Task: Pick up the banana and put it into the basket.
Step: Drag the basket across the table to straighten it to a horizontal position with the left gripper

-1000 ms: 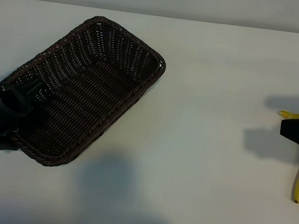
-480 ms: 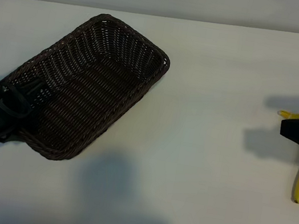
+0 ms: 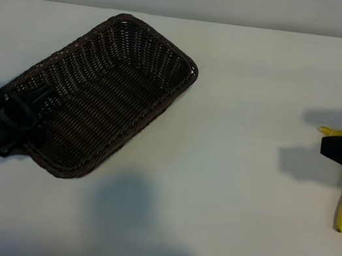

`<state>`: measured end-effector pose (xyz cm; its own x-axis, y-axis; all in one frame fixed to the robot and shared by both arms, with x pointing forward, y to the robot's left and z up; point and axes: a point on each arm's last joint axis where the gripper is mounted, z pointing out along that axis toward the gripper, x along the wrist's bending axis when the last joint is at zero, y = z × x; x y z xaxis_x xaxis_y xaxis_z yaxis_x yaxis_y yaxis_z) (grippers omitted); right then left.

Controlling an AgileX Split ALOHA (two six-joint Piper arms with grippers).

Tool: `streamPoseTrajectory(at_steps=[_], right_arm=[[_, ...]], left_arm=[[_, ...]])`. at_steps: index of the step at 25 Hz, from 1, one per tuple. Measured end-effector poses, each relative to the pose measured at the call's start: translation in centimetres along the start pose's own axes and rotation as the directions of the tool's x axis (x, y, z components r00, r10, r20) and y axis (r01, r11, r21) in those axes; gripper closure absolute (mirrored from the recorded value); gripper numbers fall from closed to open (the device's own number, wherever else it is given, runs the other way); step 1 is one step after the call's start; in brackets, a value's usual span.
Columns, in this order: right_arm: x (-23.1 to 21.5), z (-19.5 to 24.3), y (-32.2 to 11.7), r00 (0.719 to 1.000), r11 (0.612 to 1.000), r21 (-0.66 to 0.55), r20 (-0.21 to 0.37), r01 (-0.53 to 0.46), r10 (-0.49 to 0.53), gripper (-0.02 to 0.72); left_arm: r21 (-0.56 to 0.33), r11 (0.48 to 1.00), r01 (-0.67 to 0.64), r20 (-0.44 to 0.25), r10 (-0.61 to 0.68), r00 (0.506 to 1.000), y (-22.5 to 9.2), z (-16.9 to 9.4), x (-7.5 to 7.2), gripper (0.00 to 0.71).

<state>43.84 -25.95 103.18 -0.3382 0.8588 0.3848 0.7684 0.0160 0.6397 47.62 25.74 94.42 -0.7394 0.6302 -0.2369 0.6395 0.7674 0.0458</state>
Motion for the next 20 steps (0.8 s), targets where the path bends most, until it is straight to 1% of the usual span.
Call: streamPoseTrajectory(at_steps=[3,6,11,14,16,20], right_arm=[[0.0,0.0,0.0,1.000,1.000,0.000,0.000,0.000,0.000,0.110],[0.0,0.0,0.0,1.000,1.000,0.000,0.000,0.000,0.000,0.110],[0.0,0.0,0.0,1.000,1.000,0.000,0.000,0.000,0.000,0.110],[0.0,0.0,0.0,1.000,1.000,0.000,0.000,0.000,0.000,0.110],[0.0,0.0,0.0,1.000,1.000,0.000,0.000,0.000,0.000,0.110],[0.0,0.0,0.0,1.000,1.000,0.000,0.000,-0.001,0.001,0.110]], left_arm=[[-0.001,0.998,-0.064,0.038,0.064,0.997,0.5,-1.0,-1.3,0.555],[0.004,0.988,-0.154,0.072,0.154,0.986,0.9,-2.2,-2.8,0.555],[0.007,0.945,-0.326,0.088,0.325,0.942,1.5,-4.0,-4.4,0.555],[0.009,0.908,-0.419,0.101,0.416,0.904,1.8,-4.8,-5.4,0.555],[0.035,0.871,-0.489,0.122,0.482,0.868,2.0,-4.7,-6.3,0.555],[0.105,0.784,-0.612,0.197,0.586,0.786,2.1,-3.8,-8.1,0.555]])
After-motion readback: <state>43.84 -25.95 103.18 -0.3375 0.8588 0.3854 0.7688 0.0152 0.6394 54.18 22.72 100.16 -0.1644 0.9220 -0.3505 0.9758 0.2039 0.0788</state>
